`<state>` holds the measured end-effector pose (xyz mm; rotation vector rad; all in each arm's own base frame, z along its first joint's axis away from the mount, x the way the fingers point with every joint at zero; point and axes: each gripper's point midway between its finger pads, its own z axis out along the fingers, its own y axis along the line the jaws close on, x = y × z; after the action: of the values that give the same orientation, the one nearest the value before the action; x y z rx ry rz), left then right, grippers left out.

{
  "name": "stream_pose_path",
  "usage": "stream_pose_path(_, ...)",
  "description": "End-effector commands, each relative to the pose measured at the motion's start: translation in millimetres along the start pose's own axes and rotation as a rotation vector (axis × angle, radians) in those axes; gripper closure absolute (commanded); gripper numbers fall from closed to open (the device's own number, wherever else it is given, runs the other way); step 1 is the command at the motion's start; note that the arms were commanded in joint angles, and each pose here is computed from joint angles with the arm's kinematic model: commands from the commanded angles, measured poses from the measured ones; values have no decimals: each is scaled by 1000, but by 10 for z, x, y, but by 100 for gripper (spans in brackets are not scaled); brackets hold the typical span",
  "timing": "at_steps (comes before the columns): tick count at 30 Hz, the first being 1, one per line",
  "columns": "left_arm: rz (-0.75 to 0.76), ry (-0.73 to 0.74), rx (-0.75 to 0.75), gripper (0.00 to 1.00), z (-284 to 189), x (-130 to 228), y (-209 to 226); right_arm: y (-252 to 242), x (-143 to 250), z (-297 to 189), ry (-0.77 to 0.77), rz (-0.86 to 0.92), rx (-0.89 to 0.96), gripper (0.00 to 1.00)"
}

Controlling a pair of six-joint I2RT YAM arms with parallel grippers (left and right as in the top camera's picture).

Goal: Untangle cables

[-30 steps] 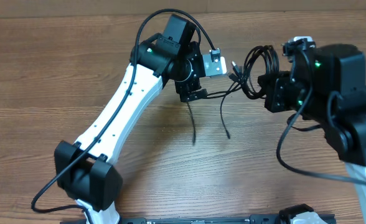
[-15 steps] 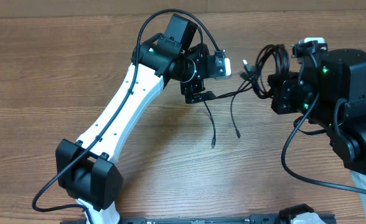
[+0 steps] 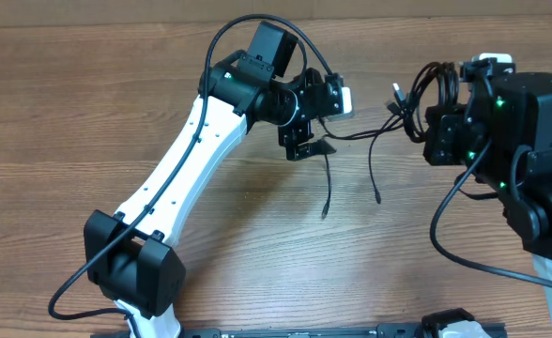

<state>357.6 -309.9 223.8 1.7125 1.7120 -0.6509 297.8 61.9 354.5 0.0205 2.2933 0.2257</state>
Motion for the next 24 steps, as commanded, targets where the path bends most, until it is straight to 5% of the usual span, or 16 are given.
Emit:
stream_pose_path(1, -10, -83, 43, 0, -71, -176, -81, -28, -130, -127, -55, 1, 7, 95)
stream_pose_path(24, -112, -73, 184, 0, 323, -10, -227, 94, -159, -132, -62, 5, -63, 91)
